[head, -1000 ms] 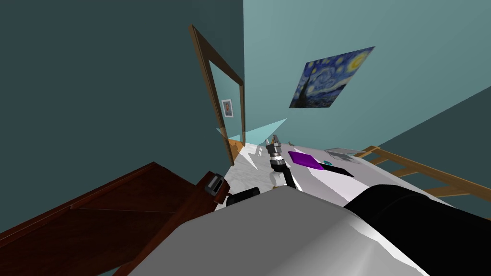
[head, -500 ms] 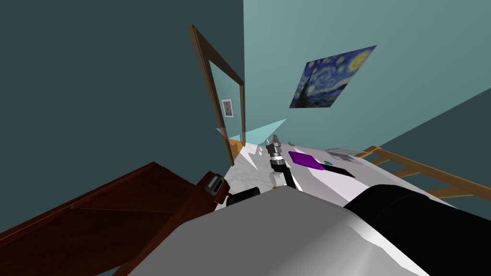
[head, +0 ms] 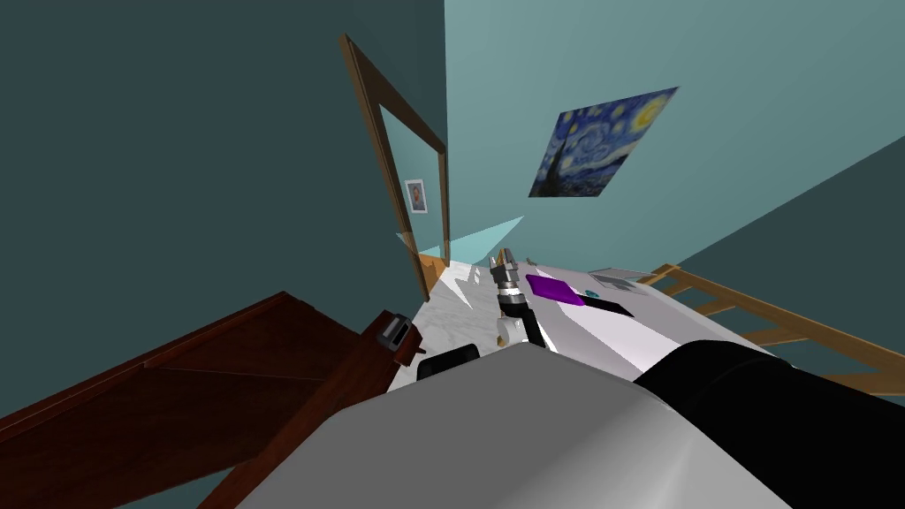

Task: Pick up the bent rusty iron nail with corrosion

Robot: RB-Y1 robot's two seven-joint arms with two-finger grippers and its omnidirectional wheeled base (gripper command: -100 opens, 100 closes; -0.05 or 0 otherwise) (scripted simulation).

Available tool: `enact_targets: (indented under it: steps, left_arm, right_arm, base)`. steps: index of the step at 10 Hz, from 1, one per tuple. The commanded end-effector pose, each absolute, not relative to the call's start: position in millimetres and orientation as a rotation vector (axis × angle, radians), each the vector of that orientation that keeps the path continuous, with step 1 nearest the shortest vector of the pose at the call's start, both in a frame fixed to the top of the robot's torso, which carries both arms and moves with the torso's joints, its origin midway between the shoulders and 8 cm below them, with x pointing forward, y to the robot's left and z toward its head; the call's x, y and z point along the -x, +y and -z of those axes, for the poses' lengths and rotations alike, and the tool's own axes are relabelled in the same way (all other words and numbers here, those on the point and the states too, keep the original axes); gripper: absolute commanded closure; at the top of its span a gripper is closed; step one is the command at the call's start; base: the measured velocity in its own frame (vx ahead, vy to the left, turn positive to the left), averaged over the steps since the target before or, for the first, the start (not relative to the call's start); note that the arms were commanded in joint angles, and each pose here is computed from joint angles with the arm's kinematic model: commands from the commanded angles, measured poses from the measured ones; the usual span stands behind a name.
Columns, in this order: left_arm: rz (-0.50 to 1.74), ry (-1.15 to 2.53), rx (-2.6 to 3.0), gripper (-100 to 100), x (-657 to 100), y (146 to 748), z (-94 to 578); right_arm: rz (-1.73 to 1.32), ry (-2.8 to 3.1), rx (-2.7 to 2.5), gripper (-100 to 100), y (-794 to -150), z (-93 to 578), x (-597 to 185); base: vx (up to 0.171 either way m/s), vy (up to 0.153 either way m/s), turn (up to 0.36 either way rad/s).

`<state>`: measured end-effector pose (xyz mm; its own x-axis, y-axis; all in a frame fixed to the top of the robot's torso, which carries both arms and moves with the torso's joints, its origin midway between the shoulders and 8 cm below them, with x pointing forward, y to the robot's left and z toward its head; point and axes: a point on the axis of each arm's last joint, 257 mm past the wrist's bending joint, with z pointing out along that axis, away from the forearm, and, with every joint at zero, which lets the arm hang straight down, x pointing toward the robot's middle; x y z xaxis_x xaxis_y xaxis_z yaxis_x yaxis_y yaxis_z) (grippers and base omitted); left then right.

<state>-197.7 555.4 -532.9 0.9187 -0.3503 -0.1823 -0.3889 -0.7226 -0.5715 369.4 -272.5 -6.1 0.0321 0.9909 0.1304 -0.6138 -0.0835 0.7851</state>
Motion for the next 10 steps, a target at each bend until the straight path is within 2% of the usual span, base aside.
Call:
enact_targets:
  steps: [1, 3, 6, 8, 10]
  left_arm:
    - [-0.057, 0.570, 2.471, -100, 184, 535, 546]
    - [0.022, 0.614, 2.498, -100, 145, 513, 566]
    - [0.143, 0.649, 2.511, -100, 87, 493, 582]
    - [0.143, 0.649, 2.511, -100, 87, 493, 582]
    - [0.254, 0.667, 2.506, -100, 34, 482, 588]
  right_arm:
    - [-1.478, 0.606, -0.820, 0, -272, 6, -369]
    - [-1.478, 0.606, -0.820, 0, -272, 6, -369]
    - [-1.478, 0.607, -0.820, 0, -273, 6, -369]
    - [-1.477, 0.607, -0.820, 0, -273, 6, -369]
    - [-1.477, 0.607, -0.820, 0, -273, 6, -369]
  base:
    - [-0.228, -0.058, -0.078]
    - [-0.214, -0.058, -0.091]
    - [-0.130, -0.013, -0.074]
    - [-0.019, 0.001, 0.001]
    - [-0.007, 0.018, -0.061]
